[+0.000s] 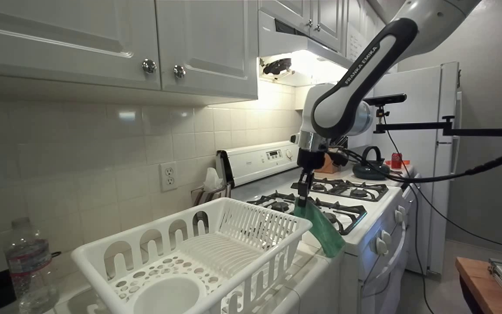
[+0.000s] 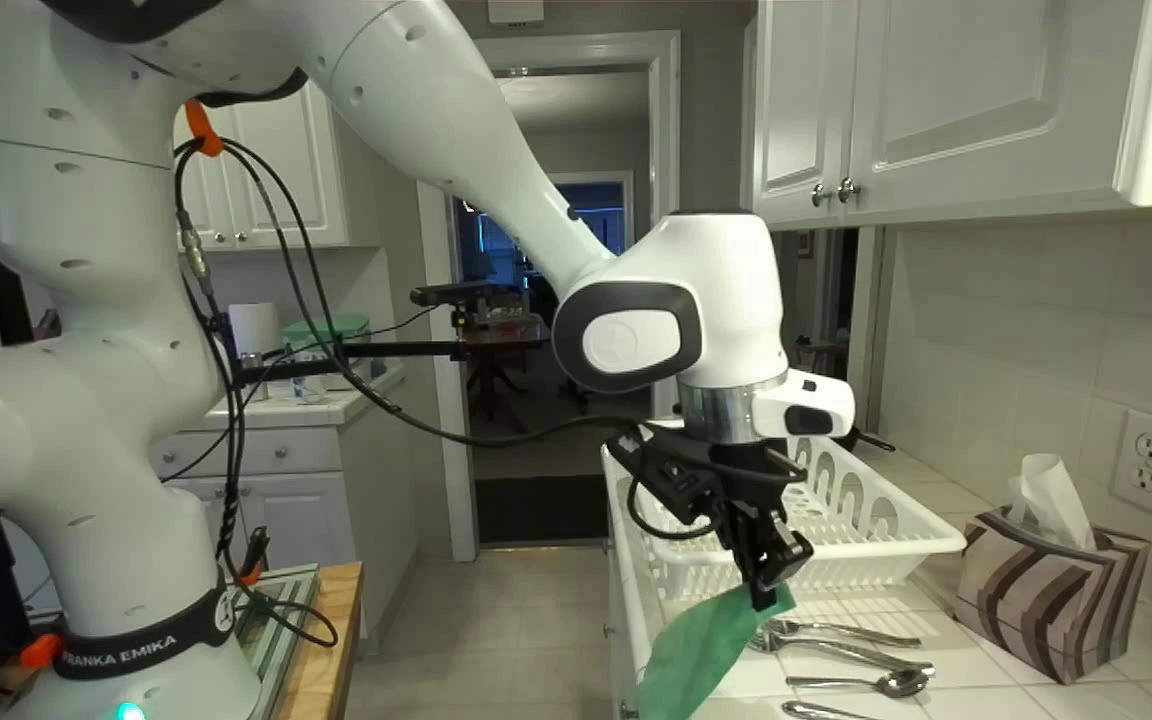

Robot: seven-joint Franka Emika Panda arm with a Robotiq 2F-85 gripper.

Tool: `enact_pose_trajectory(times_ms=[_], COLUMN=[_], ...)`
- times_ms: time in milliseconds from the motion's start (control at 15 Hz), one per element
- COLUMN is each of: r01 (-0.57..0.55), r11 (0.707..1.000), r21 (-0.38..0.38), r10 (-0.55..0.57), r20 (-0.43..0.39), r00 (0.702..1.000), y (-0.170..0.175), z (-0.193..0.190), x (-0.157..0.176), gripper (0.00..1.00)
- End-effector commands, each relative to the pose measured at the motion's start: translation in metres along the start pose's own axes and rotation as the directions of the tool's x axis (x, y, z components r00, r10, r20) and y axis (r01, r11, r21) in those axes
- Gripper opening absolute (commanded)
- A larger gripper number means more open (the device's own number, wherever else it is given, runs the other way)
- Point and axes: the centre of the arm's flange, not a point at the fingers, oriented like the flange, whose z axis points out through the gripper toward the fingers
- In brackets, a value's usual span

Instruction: Hang the green towel on the edge of the dish rack

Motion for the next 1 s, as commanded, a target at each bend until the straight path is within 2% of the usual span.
enact_pose_trajectory(times_ms=[0,533,933], r01=[0.043,0.111,0.17], r11=[0.999,0.992,0.983], r21=[-0.032,-0.063,-0.063], r10=[-0.044,-0.122,-0.181], r20=[-0.039,-0.198,-0.285], r00=[0.998,0.973,0.941], y=[-0.008,-0.04,-0.082], z=[-0.04,-0.103,-0.127], x=[0.002,0.061,0.123], gripper=[0.02,0.02,0.02])
